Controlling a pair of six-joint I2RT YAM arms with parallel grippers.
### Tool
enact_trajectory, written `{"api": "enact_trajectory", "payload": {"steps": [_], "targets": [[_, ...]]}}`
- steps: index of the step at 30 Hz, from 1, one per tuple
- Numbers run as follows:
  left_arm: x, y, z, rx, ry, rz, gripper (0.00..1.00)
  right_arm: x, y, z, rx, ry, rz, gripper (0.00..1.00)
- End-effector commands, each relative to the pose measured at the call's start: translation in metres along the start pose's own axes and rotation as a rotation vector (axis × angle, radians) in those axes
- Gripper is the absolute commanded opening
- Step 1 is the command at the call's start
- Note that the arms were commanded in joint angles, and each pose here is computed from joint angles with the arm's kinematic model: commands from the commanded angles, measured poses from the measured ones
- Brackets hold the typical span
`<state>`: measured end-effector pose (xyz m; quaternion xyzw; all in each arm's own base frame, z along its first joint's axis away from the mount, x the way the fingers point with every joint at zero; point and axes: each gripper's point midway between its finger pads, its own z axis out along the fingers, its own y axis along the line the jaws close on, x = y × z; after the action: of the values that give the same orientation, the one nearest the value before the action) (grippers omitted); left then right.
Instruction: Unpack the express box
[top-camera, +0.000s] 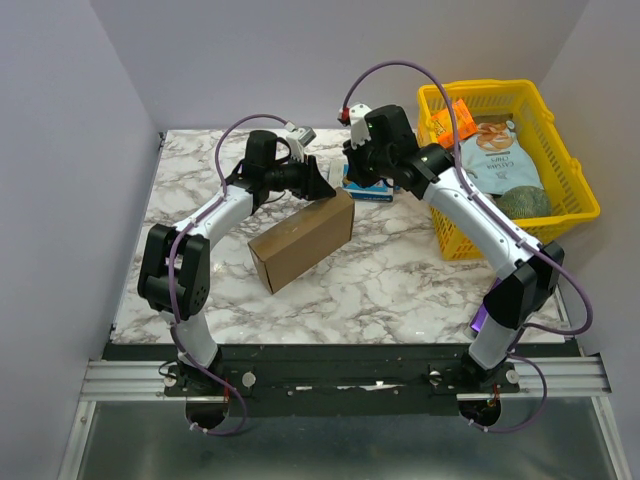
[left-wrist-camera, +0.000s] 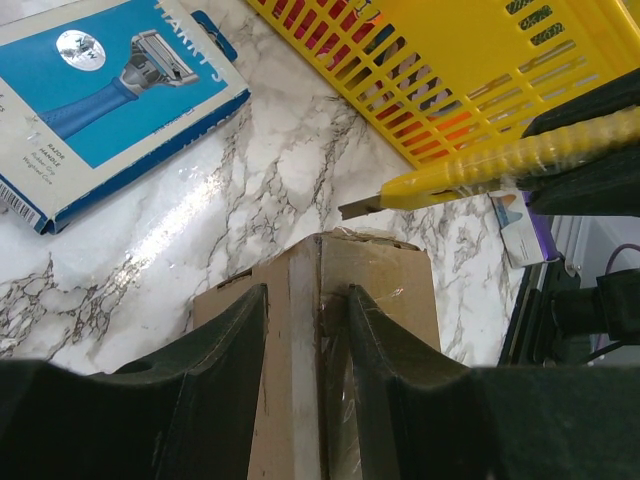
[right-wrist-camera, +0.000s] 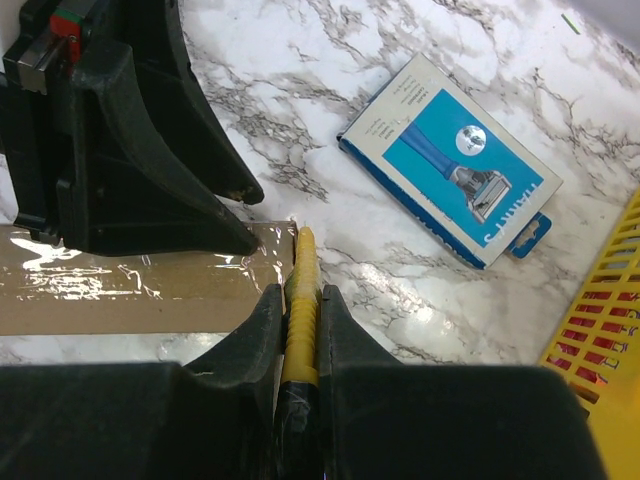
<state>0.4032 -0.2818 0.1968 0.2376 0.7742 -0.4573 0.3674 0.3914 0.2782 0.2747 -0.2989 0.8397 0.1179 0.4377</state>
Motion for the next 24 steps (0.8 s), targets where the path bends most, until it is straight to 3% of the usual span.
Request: {"api": "enact_trajectory", "payload": {"steps": [1,24], "targets": [[0.0716,0.0278,0.0032,-0.111,0.178,-0.108,0.45,-0.0003,0.0026,0.0064,-0.008,0.003,-0.006,0.00],[0.0746,0.0278,0.0056,-0.109,0.187,-0.116,0.45,-0.0043,0.0093,0.0024,-0.047,-0.007,-0.005,0.00]]}}
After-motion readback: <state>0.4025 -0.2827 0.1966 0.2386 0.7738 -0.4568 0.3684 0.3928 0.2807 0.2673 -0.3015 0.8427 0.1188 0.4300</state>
